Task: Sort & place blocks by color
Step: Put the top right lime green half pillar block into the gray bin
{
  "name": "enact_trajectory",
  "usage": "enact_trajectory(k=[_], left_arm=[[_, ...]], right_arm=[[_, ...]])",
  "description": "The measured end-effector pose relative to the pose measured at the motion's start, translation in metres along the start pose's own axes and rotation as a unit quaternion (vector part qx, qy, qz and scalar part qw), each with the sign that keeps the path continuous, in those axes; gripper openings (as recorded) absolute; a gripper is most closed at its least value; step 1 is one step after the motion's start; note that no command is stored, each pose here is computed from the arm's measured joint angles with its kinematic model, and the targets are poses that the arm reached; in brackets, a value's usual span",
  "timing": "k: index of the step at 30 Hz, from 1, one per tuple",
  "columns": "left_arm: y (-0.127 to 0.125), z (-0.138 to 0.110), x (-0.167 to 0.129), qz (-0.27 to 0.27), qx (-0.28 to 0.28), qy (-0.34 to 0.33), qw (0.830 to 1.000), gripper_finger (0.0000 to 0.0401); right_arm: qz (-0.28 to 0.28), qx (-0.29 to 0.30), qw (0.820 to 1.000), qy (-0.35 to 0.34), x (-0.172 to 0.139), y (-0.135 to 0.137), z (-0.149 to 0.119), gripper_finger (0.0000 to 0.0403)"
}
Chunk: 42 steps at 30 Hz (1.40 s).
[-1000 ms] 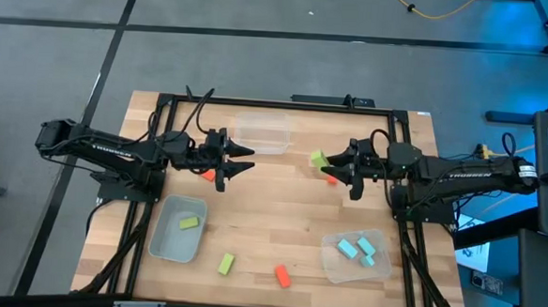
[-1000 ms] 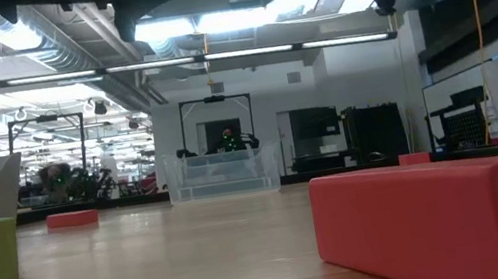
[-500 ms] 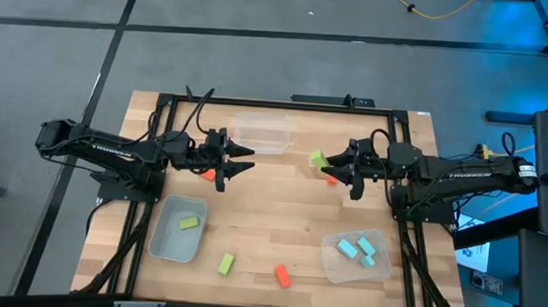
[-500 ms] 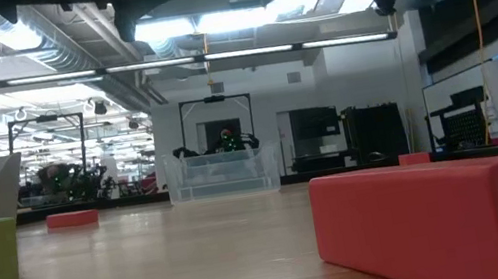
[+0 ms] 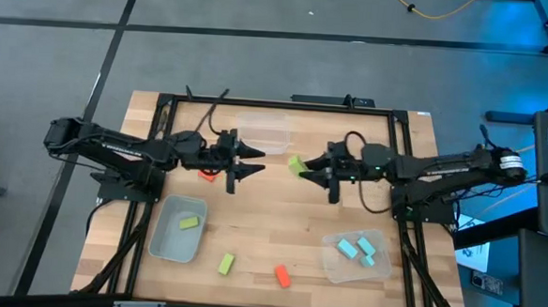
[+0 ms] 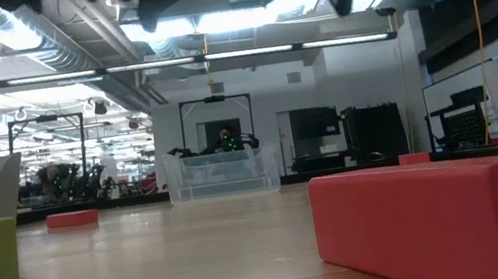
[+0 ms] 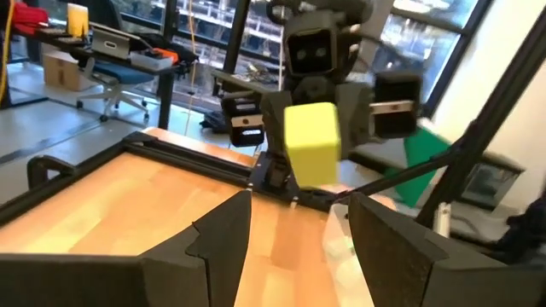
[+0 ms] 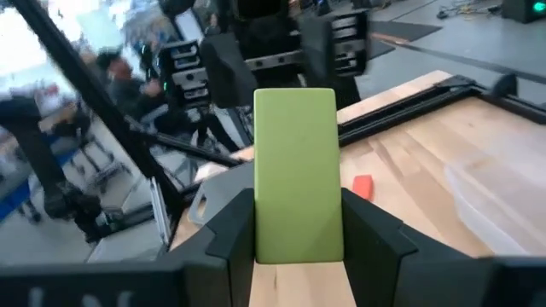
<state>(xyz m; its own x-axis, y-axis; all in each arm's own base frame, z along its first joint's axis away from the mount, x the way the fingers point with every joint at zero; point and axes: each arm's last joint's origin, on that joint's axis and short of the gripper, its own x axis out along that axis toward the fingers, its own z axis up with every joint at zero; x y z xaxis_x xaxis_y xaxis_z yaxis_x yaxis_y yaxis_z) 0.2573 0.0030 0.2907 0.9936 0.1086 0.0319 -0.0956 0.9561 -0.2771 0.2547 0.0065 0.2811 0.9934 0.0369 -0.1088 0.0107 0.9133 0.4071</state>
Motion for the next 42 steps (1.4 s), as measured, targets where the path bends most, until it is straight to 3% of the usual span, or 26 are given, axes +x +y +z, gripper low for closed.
enact_trajectory(k=[5, 13, 17, 24, 42], left_arm=[[-0.003, 0.002, 0.025, 0.002, 0.020, 0.008, 1.000, 0.0191], [-0.008, 0.003, 0.042, -0.032, 0.026, 0.018, 0.999, 0.0191], [-0.009, 0.004, 0.042, -0.056, 0.026, 0.017, 0.998, 0.0191], [-0.008, 0.006, 0.043, -0.027, 0.025, -0.004, 0.999, 0.0191], [-0.009, 0.003, 0.051, -0.047, 0.023, -0.031, 0.998, 0.0191]], right_arm=[[0.009, -0.025, 1.000, 0.000, 0.019, 0.006, 0.014, 0.0135], [0.007, -0.043, 0.999, 0.004, 0.022, 0.008, 0.017, 0.0135], [0.007, -0.044, 0.999, 0.003, 0.022, 0.008, 0.017, 0.0135], [0.009, -0.044, 0.999, 0.005, 0.022, 0.008, 0.017, 0.0135], [0.017, -0.047, 0.999, 0.013, 0.023, 0.008, 0.015, 0.0135]])
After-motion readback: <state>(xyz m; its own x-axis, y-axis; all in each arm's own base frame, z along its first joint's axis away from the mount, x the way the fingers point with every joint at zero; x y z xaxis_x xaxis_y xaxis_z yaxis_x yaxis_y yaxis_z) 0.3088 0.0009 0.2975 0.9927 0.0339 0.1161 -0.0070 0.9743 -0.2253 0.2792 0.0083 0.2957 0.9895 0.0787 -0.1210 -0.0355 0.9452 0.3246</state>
